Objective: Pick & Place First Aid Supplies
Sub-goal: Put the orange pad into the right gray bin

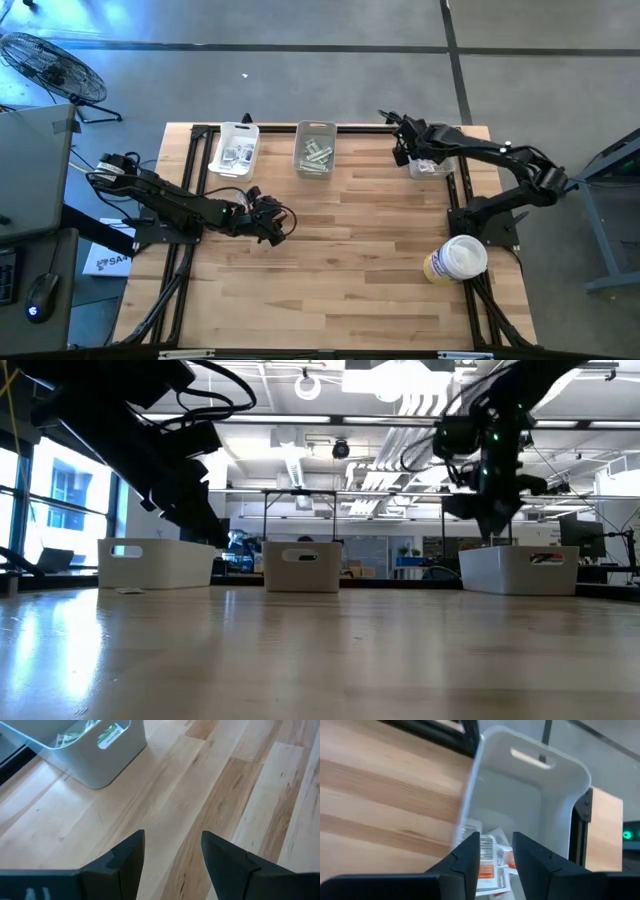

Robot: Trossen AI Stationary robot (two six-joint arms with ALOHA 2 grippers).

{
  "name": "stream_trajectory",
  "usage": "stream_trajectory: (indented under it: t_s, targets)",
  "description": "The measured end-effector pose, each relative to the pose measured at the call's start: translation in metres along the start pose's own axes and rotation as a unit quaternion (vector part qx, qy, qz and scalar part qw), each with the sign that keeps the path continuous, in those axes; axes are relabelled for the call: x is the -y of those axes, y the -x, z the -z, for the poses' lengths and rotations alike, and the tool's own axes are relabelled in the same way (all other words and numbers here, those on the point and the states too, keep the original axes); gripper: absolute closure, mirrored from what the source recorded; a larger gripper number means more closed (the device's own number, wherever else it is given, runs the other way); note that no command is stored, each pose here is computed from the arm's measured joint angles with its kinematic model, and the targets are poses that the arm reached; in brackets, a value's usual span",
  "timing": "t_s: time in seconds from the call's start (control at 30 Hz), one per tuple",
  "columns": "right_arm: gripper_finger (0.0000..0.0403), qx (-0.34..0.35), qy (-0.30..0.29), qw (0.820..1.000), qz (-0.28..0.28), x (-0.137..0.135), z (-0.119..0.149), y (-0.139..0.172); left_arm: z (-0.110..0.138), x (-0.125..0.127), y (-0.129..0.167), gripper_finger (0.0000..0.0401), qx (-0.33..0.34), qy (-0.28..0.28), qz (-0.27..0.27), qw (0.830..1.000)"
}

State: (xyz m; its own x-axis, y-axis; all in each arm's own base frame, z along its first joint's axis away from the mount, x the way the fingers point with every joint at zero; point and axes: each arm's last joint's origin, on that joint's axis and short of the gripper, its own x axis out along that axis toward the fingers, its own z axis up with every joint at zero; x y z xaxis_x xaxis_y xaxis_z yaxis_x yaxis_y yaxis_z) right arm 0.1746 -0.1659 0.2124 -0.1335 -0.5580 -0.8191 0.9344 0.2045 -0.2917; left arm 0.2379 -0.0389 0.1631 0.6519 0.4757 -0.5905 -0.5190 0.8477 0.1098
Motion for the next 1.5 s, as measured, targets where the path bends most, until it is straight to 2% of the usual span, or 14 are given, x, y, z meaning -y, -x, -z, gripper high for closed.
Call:
stream_trajectory:
  t_s: [0.2, 0.37, 0.43, 0.57, 0.67, 0.77, 0.9, 1.03, 1.17, 1.5]
  targets:
    - [0.0290, 0.056, 0.019, 0.998, -0.028, -0.020, -0.013, 0.041, 0.005, -0.003, 0.004, 0.0209, -0.026, -0.006, -0.004, 1.000]
    - [0.0296, 0.117, 0.052, 0.989, -0.073, -0.049, -0.004, 0.072, 0.019, -0.015, 0.012, 0.0209, -0.112, 0.055, -0.028, 0.992]
    - [0.0300, 0.136, 0.066, 0.984, -0.097, -0.060, 0.003, 0.081, 0.025, -0.020, 0.017, 0.0209, -0.136, 0.072, -0.050, 0.987]
    - [0.0306, 0.165, 0.075, 0.972, -0.147, -0.080, 0.021, 0.094, 0.031, -0.027, 0.021, 0.0209, -0.130, 0.118, -0.118, 0.977]
    - [0.0309, 0.182, 0.084, 0.965, -0.170, -0.089, 0.032, 0.100, 0.032, -0.033, 0.020, 0.0209, -0.120, 0.193, -0.156, 0.961]
    - [0.0308, 0.196, 0.092, 0.961, -0.171, -0.094, 0.040, 0.103, 0.033, -0.040, 0.019, 0.0209, -0.112, 0.269, -0.193, 0.937]
    - [0.0309, 0.203, 0.095, 0.960, -0.168, -0.095, 0.044, 0.105, 0.040, -0.046, 0.011, 0.0209, -0.132, 0.297, -0.235, 0.916]
    - [0.0309, 0.203, 0.090, 0.960, -0.170, -0.095, 0.044, 0.105, 0.046, -0.048, -0.002, 0.0209, -0.159, 0.300, -0.260, 0.904]
    - [0.0308, 0.205, 0.088, 0.960, -0.171, -0.095, 0.043, 0.105, 0.046, -0.049, -0.012, 0.0209, -0.167, 0.286, -0.258, 0.908]
    - [0.0309, 0.207, 0.086, 0.959, -0.174, -0.096, 0.043, 0.106, 0.036, -0.033, -0.030, 0.0209, -0.170, 0.251, -0.143, 0.942]
